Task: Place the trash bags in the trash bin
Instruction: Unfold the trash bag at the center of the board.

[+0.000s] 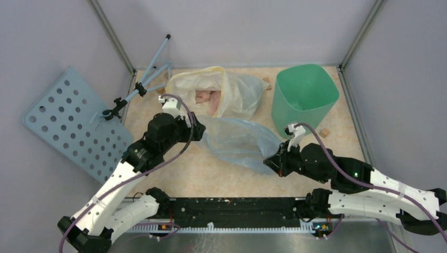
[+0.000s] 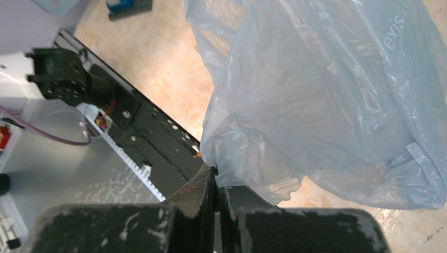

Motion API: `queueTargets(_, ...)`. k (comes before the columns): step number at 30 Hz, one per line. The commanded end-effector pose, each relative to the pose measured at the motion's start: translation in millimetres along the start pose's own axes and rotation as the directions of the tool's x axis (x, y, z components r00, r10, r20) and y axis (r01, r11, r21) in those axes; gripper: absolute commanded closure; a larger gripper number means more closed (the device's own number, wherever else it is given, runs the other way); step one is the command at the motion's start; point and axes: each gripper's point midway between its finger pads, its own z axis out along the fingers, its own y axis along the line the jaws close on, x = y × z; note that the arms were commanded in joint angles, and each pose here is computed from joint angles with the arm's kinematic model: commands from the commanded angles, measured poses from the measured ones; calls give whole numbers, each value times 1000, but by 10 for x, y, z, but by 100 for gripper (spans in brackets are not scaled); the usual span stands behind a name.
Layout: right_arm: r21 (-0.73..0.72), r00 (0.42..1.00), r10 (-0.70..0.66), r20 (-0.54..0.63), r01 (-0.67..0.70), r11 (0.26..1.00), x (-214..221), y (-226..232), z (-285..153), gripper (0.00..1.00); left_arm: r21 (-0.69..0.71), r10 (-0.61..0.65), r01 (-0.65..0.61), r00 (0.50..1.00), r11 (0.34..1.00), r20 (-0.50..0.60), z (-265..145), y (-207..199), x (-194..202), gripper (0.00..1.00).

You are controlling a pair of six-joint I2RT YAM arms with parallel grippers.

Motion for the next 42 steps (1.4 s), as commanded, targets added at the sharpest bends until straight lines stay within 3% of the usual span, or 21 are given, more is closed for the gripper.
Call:
queueTargets(1, -33, 993, 22, 118, -18, 999, -440, 173, -170, 100, 41, 40, -43, 997, 998, 71, -276, -79, -251, 15)
queueTargets(4, -22, 992, 14, 122, -11, 1000, -488, 182, -170, 100, 83, 53, -65, 989, 994, 136, -412, -125, -344, 15)
queueTargets(6, -24, 992, 14, 123, -11, 1000, -497, 192, -164, 100, 154, 60, -88, 982, 984, 181, -471, -228, -373, 26)
queueTargets(8, -22, 992, 17, 124, -14, 1000, -504, 196, -157, 100, 171, 53, -89, 977, 981, 208, -557, -248, -409, 43)
queueTargets(9, -19, 992, 18, 122, -16, 1000, -500, 194, -156, 100, 138, 46, -79, 973, 987, 227, -592, -179, -439, 40)
queueTargets(13, -14, 993, 20, 120, -18, 1000, -493, 183, -155, 100, -65, 28, -7, 948, 998, 318, -743, 241, -565, 10)
queueTargets(16, -14, 992, 21, 121, -19, 1000, -494, 181, -158, 100, -84, 33, -6, 942, 996, 333, -788, 286, -583, 4)
queueTargets(18, -11, 992, 21, 124, -19, 1000, -499, 175, -156, 100, -21, 59, -55, 949, 998, 310, -758, 161, -547, 12)
queueTargets(20, -11, 992, 21, 125, -19, 1000, -504, 179, -152, 100, 140, 95, -143, 950, 980, 299, -729, -147, -493, 43)
queueTargets(21, -10, 992, 21, 124, -20, 1000, -502, 180, -148, 100, 272, 110, -191, 952, 943, 284, -739, -381, -408, 60)
queueTargets(22, -9, 992, 20, 122, -19, 1000, -501, 182, -143, 100, 361, 121, -224, 951, 906, 286, -747, -542, -358, 84)
queueTargets(23, -8, 992, 20, 123, -19, 1000, -510, 184, -145, 100, 429, 124, -247, 948, 869, 294, -761, -669, -329, 98)
queueTargets(28, -6, 992, 22, 125, -22, 1000, -516, 181, -152, 100, 622, 88, -245, 958, 744, 272, -689, -996, -112, 100)
queueTargets(34, -8, 992, 27, 123, -26, 1000, -530, 185, -186, 100, 696, 91, -320, 934, 643, 345, -652, -1220, 146, 100)
queueTargets(40, -63, 992, 38, 121, -31, 998, -593, 306, -257, 100, 662, 150, -522, 832, 538, 534, -654, -1420, 305, 100)
queueTargets(42, -77, 991, 41, 126, -32, 997, -610, 336, -260, 100, 626, 163, -570, 795, 531, 585, -608, -1444, 316, 100)
